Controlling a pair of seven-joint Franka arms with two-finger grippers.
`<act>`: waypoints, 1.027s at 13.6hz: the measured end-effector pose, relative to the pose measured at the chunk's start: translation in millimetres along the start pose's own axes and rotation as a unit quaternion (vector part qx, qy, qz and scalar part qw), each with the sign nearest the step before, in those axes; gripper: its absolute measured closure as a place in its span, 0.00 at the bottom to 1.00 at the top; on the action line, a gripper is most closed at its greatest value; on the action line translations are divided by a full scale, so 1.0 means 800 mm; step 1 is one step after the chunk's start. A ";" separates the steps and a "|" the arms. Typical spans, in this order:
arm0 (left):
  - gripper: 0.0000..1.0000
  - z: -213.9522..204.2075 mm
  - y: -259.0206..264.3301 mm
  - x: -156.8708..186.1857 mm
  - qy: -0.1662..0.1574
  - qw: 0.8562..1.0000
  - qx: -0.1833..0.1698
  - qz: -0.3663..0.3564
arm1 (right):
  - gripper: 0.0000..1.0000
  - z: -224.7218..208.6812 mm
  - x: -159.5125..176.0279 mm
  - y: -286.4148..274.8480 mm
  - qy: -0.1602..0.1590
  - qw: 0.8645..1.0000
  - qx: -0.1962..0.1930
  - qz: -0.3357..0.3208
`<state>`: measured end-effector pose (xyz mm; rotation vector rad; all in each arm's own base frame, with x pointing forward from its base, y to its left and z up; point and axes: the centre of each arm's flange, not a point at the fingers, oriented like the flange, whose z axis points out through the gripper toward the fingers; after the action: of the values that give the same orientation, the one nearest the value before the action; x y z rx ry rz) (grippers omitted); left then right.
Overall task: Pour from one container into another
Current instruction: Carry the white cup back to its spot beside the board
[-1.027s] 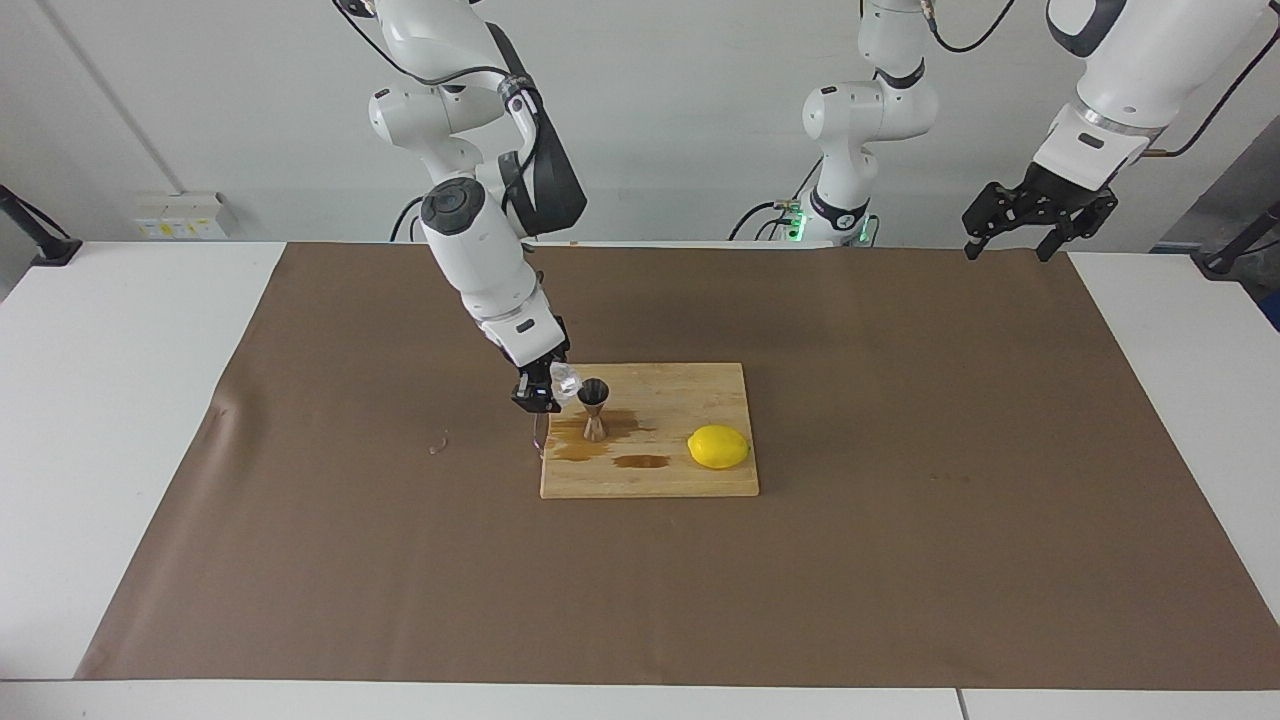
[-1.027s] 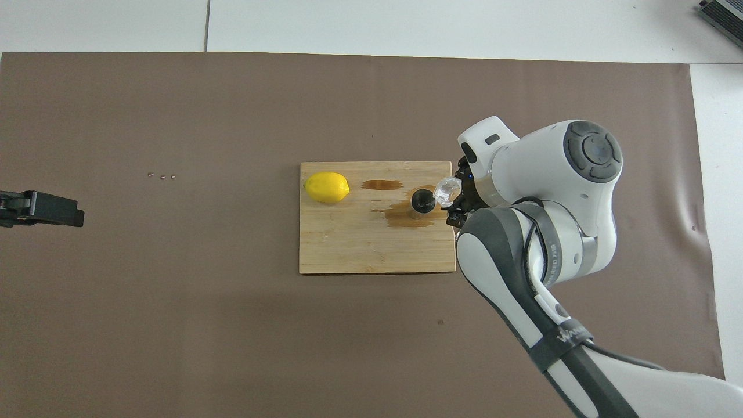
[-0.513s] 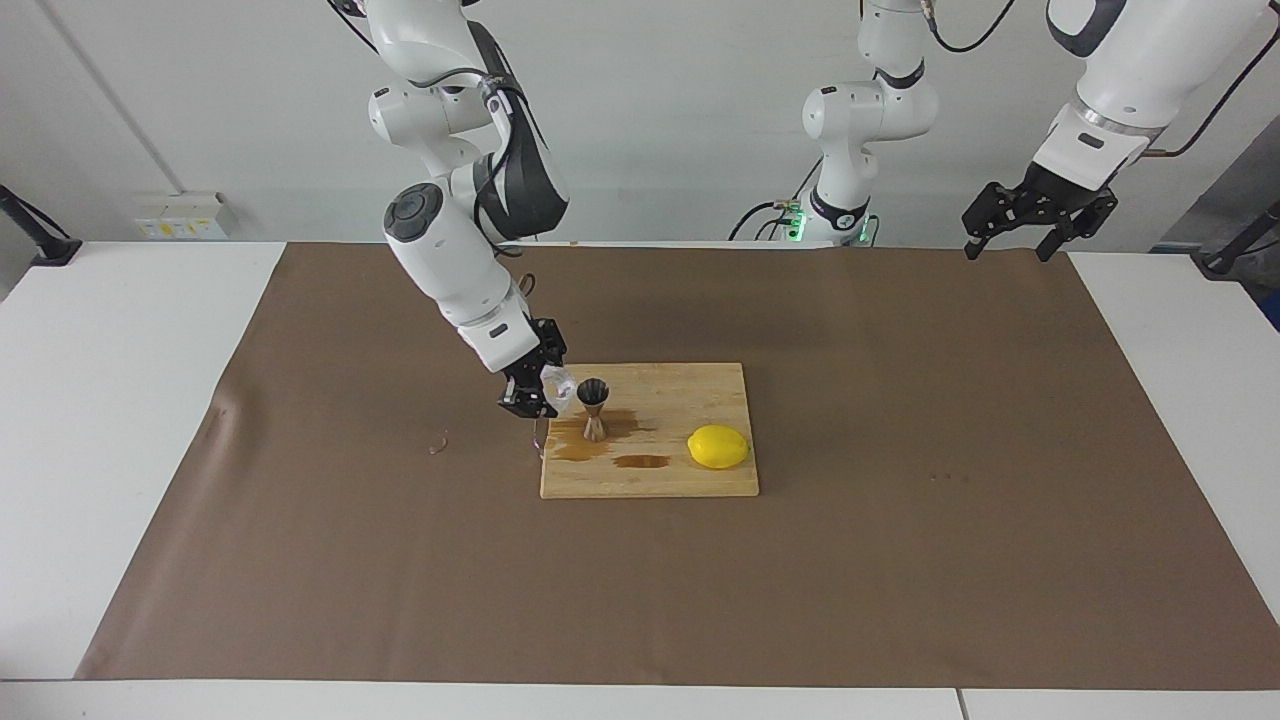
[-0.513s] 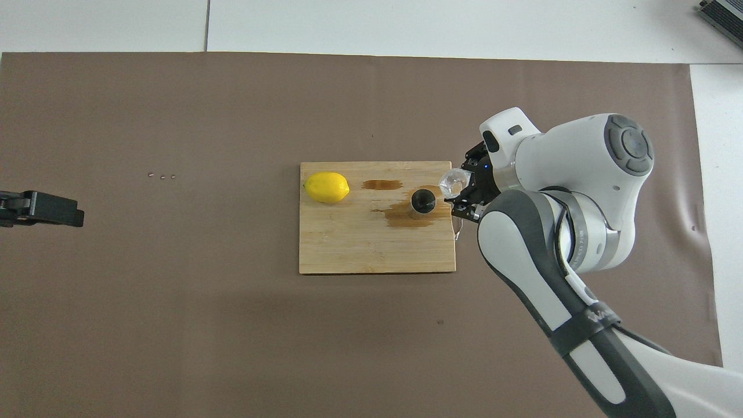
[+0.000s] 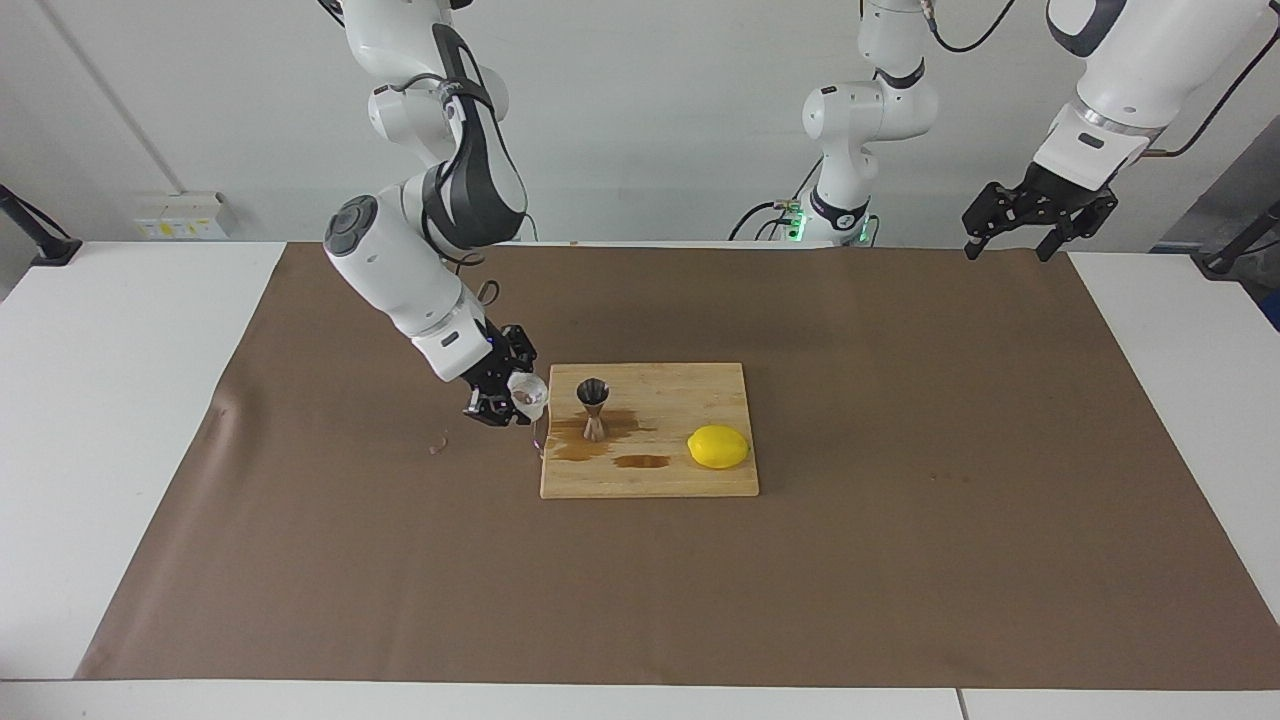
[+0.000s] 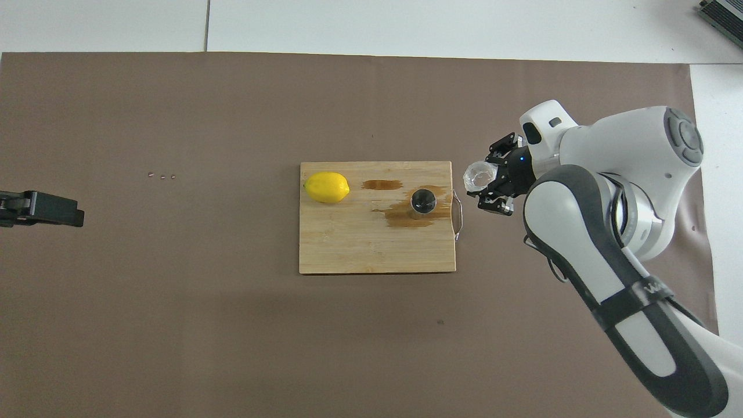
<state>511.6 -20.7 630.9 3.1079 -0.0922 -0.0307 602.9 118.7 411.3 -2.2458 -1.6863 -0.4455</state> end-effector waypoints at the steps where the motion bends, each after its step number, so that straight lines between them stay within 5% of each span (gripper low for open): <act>1: 0.00 0.000 0.000 0.000 0.000 1.000 0.000 0.000 | 0.49 -0.006 -0.021 0.007 0.004 1.000 0.004 0.001; 7: 0.00 0.000 0.000 0.000 0.000 1.000 0.000 0.000 | 0.49 -0.023 -0.158 0.025 0.019 1.000 0.015 -0.017; 14: 0.00 0.000 0.000 0.000 0.000 1.000 0.000 0.000 | 0.49 0.016 -0.199 0.017 0.044 0.999 -0.015 -0.023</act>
<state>511.6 -20.7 630.9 3.1079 -0.0922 -0.0308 574.4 -18.4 332.7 -2.1785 -1.7004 -0.5768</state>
